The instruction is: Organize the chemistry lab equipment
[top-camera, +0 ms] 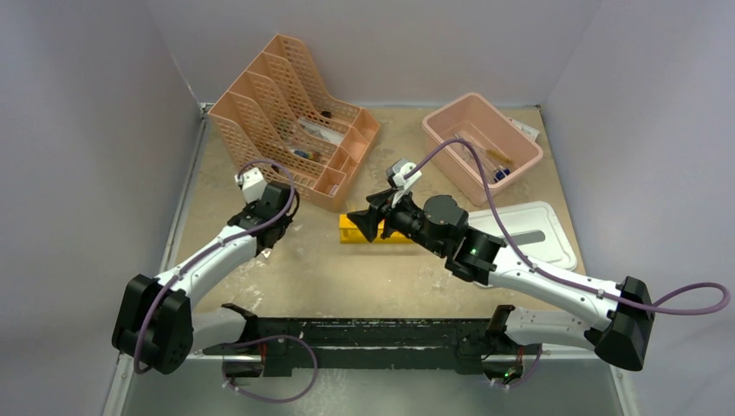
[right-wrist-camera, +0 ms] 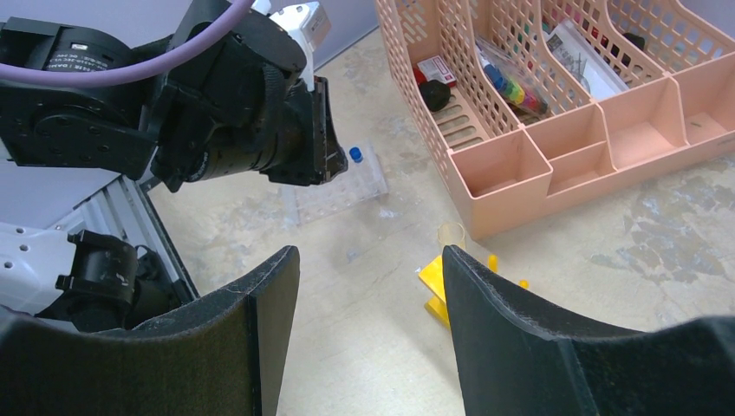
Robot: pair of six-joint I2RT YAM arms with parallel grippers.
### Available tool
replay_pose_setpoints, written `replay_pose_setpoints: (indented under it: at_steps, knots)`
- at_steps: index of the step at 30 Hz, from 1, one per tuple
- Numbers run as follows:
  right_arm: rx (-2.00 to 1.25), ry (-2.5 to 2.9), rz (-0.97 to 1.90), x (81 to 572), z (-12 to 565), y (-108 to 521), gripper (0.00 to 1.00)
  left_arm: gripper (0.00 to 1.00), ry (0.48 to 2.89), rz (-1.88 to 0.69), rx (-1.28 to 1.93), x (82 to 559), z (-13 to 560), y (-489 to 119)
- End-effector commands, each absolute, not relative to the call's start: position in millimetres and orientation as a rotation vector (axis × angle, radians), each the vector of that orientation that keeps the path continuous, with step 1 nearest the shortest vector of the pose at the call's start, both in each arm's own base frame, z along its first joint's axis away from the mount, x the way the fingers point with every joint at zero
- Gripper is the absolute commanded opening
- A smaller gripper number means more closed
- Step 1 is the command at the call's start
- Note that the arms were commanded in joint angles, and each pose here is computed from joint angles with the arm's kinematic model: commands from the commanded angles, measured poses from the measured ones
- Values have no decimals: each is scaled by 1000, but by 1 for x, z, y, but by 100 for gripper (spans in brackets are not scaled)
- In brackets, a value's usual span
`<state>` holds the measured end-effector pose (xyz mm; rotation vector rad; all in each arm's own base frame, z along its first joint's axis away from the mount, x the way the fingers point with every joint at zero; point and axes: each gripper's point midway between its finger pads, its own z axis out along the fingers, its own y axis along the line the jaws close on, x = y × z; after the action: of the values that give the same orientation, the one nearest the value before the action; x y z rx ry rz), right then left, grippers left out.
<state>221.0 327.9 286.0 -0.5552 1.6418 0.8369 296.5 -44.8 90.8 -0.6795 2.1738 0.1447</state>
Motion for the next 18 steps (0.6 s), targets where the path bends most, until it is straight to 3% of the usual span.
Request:
replay_pose_setpoints:
  at_steps: [1,10,18]
  knots:
    - [-508,1596,848,223,304,322,63,16,2113,106,-673,315,108,-48]
    - [-511,1597,847,224,303,324,63,16,2116,37,-623,320,113,-59]
    - [-514,1597,845,224,302,325,63,29,2091,14,-627,316,130,-57]
